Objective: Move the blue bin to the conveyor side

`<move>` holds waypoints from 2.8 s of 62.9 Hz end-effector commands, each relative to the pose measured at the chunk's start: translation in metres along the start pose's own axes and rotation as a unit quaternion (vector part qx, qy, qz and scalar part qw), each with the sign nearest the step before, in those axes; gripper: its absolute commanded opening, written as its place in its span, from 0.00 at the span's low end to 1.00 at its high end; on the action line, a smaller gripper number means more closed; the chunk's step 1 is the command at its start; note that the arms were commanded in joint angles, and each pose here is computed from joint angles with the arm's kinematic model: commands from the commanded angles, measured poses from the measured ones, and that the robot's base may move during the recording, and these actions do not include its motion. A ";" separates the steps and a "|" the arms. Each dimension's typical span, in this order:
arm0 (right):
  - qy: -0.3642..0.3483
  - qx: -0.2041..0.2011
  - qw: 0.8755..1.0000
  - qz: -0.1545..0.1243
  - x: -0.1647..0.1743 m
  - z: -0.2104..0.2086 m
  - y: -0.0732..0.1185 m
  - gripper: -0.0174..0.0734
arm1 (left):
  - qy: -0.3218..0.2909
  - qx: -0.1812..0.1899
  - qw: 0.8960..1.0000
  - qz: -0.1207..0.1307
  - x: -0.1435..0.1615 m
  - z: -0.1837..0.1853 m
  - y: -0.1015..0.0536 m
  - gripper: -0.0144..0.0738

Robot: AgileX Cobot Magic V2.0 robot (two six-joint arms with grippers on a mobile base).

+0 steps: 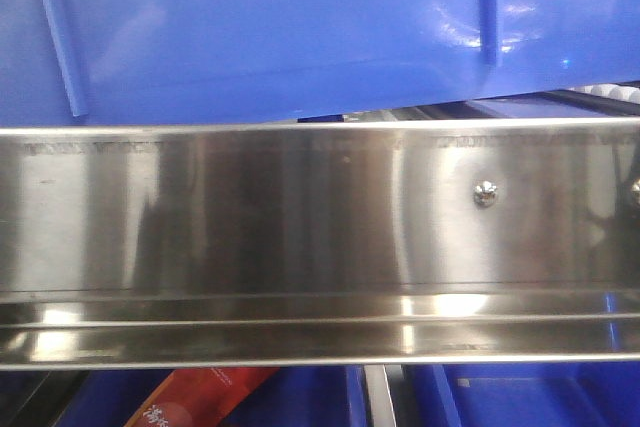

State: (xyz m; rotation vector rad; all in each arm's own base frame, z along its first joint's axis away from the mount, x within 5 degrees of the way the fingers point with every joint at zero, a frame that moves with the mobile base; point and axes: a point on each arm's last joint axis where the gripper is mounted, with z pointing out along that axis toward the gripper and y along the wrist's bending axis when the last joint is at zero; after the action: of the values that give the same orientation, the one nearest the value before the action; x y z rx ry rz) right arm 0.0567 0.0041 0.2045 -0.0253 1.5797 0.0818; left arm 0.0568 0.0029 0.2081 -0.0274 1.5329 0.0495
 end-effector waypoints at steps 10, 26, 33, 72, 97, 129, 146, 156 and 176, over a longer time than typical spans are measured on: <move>-0.011 -0.001 1.000 -0.007 -0.002 0.000 0.000 0.10 | -0.012 0.000 1.000 -0.001 -0.003 0.000 0.000 0.18; -0.011 -0.001 1.000 -0.007 -0.002 0.000 0.000 0.10 | -0.012 0.000 1.000 -0.001 -0.003 0.000 0.000 0.18; -0.011 -0.001 1.000 -0.007 -0.002 0.000 0.000 0.10 | -0.012 0.000 1.000 -0.001 -0.003 0.000 0.000 0.18; -0.105 0.001 0.994 -0.007 -0.019 -0.002 0.000 0.10 | -0.053 0.002 0.999 0.000 -0.010 -0.001 0.000 0.18; -0.162 -0.011 0.986 0.028 -0.096 -0.027 0.004 0.10 | -0.115 -0.001 0.993 -0.006 -0.079 -0.018 0.001 0.18; 0.195 -0.021 0.980 0.020 -0.187 0.006 0.012 0.10 | 0.195 -0.003 0.980 -0.030 -0.152 0.015 0.002 0.18; 0.225 -0.024 0.974 0.022 -0.218 0.034 0.014 0.10 | 0.190 -0.001 0.981 -0.032 -0.165 0.029 0.002 0.18; 0.213 -0.029 0.976 0.026 -0.225 0.034 0.015 0.10 | 0.166 -0.001 0.986 -0.033 -0.169 0.031 0.002 0.18; 0.205 -0.033 0.978 0.004 -0.239 0.032 0.016 0.10 | 0.141 0.005 0.989 -0.040 -0.195 0.028 0.001 0.17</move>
State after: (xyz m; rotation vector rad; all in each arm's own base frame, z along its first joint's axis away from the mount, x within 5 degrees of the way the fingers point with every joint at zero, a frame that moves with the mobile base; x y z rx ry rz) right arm 0.0899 0.0136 0.4338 -0.0731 2.0097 0.1560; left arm 0.0781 0.0030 0.3912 -0.0929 1.8377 -0.0154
